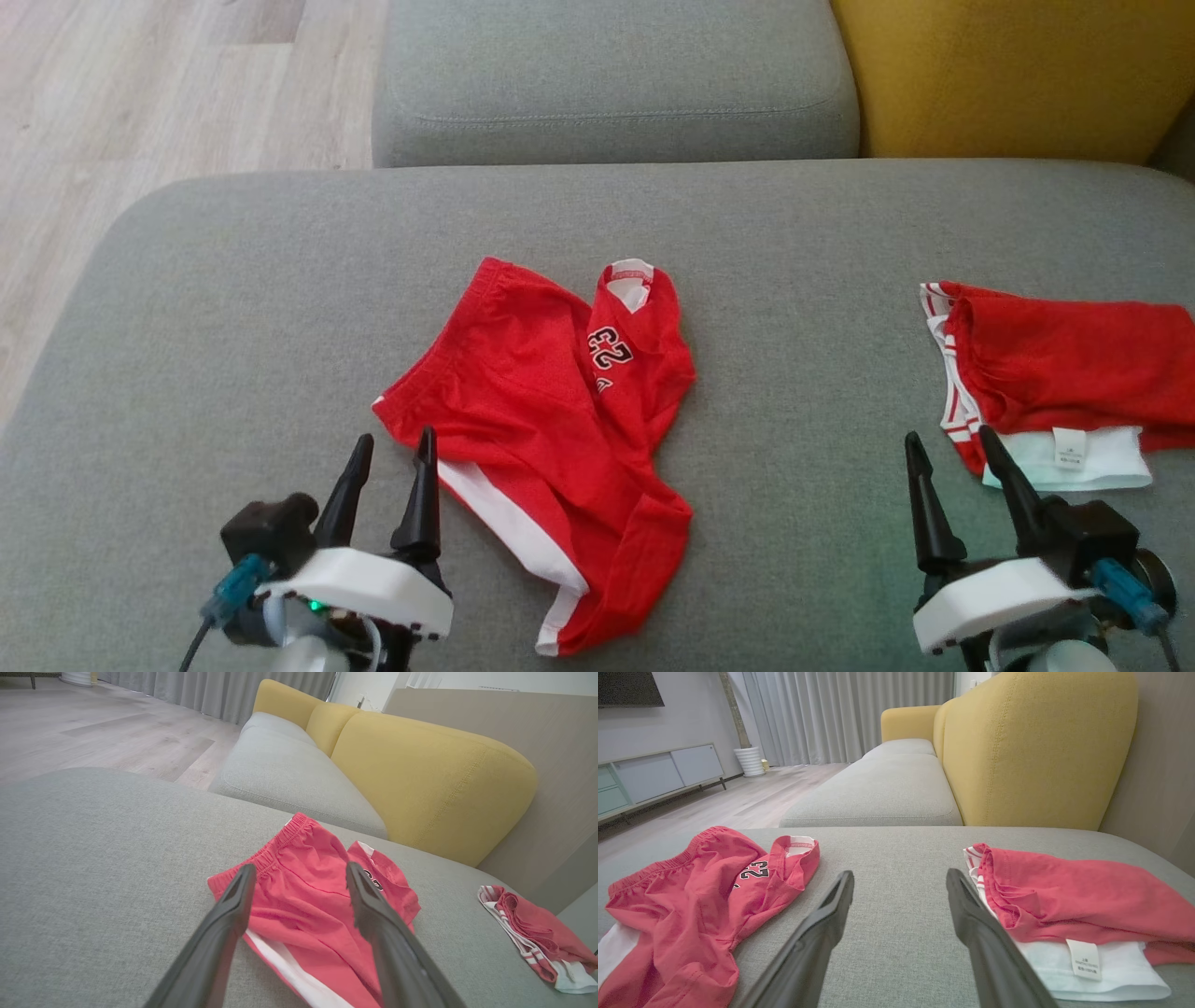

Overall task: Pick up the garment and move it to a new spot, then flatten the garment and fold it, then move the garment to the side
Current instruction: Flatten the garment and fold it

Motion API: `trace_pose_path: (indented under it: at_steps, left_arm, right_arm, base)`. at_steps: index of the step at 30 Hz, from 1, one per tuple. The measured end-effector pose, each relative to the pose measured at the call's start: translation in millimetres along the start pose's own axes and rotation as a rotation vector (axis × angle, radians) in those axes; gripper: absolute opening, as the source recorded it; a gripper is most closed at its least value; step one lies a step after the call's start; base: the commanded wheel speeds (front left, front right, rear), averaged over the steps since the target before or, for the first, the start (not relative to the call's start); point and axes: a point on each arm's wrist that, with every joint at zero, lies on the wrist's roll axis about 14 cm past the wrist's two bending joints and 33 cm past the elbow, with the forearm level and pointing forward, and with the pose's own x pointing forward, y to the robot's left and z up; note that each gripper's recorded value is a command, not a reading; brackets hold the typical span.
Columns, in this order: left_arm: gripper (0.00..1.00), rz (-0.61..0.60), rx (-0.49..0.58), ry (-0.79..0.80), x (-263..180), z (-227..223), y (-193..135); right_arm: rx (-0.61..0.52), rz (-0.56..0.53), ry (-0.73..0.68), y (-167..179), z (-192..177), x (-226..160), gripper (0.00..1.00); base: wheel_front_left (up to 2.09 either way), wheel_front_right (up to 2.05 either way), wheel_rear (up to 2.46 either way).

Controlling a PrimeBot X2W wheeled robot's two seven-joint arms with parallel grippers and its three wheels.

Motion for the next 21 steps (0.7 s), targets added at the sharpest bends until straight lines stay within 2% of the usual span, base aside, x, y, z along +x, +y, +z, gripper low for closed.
trace_pose_path:
  at_steps: [5,8,13,14,21]
  left_arm:
    - [1.00,-0.002,0.000,0.008,0.0,-2.4,-0.7]
    - [1.00,0.008,-0.001,0.011,-1.3,-3.5,2.4]
    - [1.00,0.036,-0.003,0.028,-5.1,-9.0,10.7]
    - [1.00,0.036,-0.003,0.028,-5.1,-9.0,10.7]
    - [1.00,0.084,-0.004,0.051,-7.7,-15.7,26.3]
  right_arm:
    - [0.015,0.011,0.001,3.9,-0.4,1.4,1.00]
    - [0.049,0.095,0.037,32.7,-6.8,5.2,1.00]
    - [0.129,0.266,0.218,91.3,-40.3,1.9,1.00]
    - [0.129,0.266,0.218,91.3,-40.3,1.9,1.00]
    - [0.224,0.392,0.451,131.5,-73.8,10.2,1.00]
  base:
    - [0.00,0.00,0.00]
    - [0.00,0.00,0.00]
    - [0.00,0.00,0.00]
    - [0.00,0.00,0.00]
    - [0.00,0.00,0.00]
